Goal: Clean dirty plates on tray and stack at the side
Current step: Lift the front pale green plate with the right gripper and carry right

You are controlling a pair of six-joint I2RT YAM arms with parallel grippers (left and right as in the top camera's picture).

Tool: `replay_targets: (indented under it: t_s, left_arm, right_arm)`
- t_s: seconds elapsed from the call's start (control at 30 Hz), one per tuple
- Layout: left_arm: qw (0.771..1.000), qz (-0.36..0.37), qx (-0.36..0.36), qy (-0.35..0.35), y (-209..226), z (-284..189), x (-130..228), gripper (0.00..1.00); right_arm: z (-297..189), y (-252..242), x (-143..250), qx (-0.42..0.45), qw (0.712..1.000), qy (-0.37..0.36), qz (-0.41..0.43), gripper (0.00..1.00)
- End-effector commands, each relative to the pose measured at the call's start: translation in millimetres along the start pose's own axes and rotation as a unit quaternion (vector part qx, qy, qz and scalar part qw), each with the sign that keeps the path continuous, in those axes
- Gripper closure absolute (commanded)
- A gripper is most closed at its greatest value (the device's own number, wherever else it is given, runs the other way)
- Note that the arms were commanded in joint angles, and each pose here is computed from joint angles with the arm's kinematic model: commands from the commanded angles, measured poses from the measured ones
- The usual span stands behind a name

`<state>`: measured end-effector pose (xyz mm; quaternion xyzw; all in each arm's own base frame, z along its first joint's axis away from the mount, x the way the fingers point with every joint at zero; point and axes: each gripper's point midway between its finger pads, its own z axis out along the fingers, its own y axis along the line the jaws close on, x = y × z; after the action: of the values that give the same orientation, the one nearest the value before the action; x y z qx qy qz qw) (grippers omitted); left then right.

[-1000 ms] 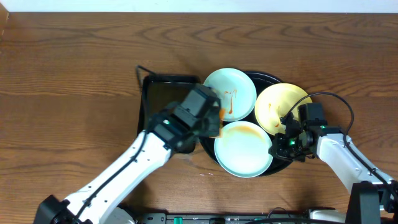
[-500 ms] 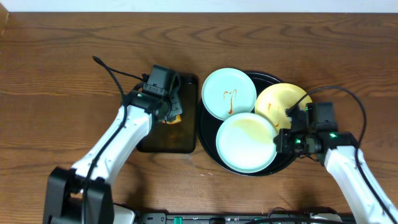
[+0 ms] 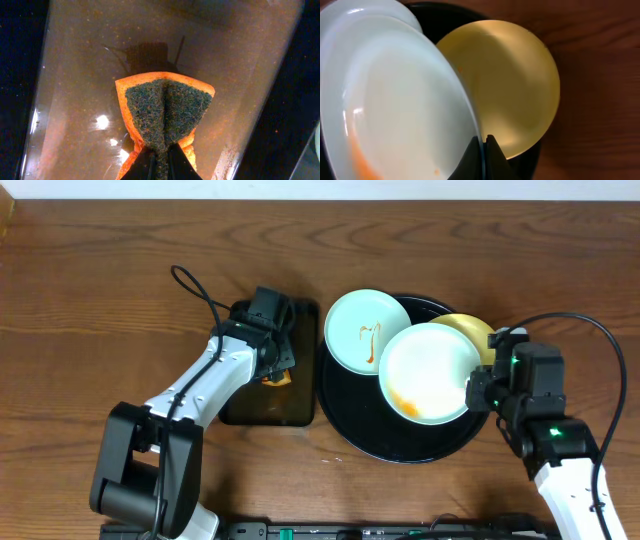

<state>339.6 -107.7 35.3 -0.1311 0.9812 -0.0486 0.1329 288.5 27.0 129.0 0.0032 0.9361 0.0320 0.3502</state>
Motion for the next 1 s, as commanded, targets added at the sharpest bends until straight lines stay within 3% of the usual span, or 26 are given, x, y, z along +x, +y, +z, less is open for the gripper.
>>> replay_targets:
  t_s: [0.0, 0.13, 0.4, 0.63, 0.77, 0.97]
  left_arm:
    - [1.000, 0.007, -0.007, -0.001, 3.9, 1.8, -0.1, 0.93]
    - [1.000, 0.007, -0.007, -0.001, 3.9, 1.8, -0.1, 0.92]
    - [1.000, 0.007, -0.007, 0.000, 4.0, 1.8, 0.0, 0.93]
    - [1.000, 0.007, -0.007, 0.000, 4.0, 1.8, 0.0, 0.93]
    - [1.000, 0.007, -0.007, 0.000, 4.0, 1.8, 0.0, 0.93]
    - [1.000, 0.007, -0.007, 0.000, 4.0, 1.8, 0.0, 0.93]
  right_arm:
    - [-10.2, -8.4, -15.8, 0.082, 0.995, -0.031, -0.044, 0.99]
    - [-17.1, 7.2, -22.1, 0.113, 0.987, -0.052, -0.101, 0.99]
    - [-30.8, 42.3, -28.9, 0.195, 0.943, -0.096, -0.252, 0.99]
    - [-36.6, 85.8, -43.4, 0.219, 0.886, -0.140, -0.385, 0.99]
    - [-42.3, 101.1, -51.9, 0.225, 0.867, -0.165, -0.412, 0.99]
    - [-46.1, 105.1, -56.7, 0.228, 0.865, -0.176, -0.412, 0.99]
